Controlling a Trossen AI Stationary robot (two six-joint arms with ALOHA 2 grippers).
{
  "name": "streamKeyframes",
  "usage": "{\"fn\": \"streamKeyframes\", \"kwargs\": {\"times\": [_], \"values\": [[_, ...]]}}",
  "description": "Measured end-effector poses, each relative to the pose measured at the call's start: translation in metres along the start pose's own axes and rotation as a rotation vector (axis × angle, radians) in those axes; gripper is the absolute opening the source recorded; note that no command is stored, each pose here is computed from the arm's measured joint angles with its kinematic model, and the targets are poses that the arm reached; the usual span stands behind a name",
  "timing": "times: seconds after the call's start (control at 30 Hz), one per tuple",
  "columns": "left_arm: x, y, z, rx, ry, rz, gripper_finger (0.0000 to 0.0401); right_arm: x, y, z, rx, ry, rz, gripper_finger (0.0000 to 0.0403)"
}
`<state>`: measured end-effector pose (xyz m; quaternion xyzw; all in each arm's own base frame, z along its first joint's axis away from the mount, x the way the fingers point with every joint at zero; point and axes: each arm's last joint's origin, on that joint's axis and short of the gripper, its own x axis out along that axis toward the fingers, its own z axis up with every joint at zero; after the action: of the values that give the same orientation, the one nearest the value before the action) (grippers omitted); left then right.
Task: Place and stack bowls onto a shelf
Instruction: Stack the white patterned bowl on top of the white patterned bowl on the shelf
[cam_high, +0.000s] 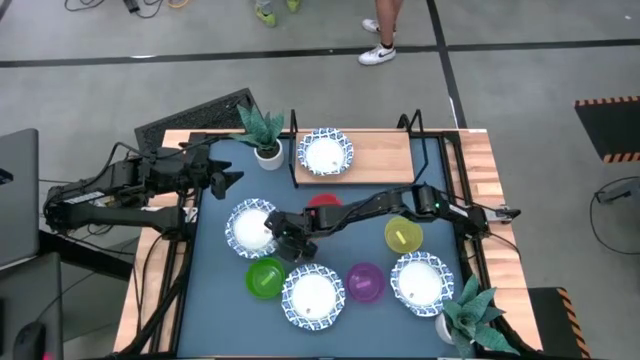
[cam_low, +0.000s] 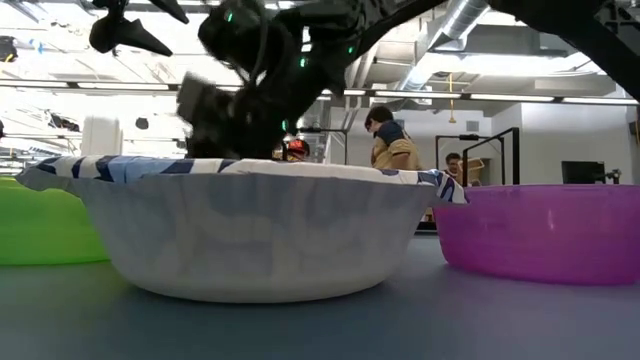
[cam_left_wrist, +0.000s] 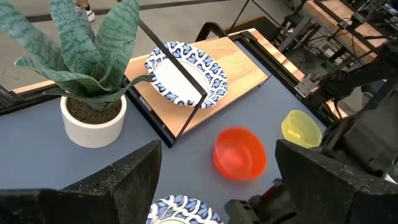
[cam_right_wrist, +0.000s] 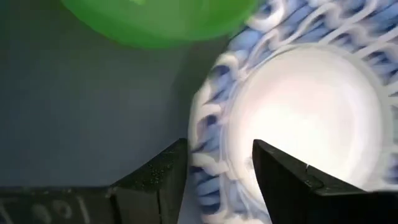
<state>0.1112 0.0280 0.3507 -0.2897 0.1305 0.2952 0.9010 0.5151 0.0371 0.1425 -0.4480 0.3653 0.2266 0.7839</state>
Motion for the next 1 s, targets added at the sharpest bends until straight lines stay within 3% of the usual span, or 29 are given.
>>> {"fn": "streamKeyframes", "kwargs": {"times": [0.3, 0.57, 0.8, 1.0], "values": [[0.000, 0.001, -0.002, 0.000, 0.016, 0.011, 0.0300, 0.006, 0.003, -0.001, -0.023, 0.094, -0.060, 0.0196], [0.000, 0.001, -0.002, 0.002, 0.016, 0.012, 0.0300, 0.002, -0.007, 0.001, -0.017, 0.135, -0.119, 0.0121], [0.000, 0.001, -0.002, 0.012, 0.015, 0.012, 0.0300, -0.006, -0.011, 0.003, -0.007, 0.182, -0.099, 0.0024], [0.000, 0.001, -0.001, 0.018, 0.014, 0.012, 0.0300, -0.020, -0.024, 0.011, 0.084, 0.204, -0.115, 0.0020]]}}
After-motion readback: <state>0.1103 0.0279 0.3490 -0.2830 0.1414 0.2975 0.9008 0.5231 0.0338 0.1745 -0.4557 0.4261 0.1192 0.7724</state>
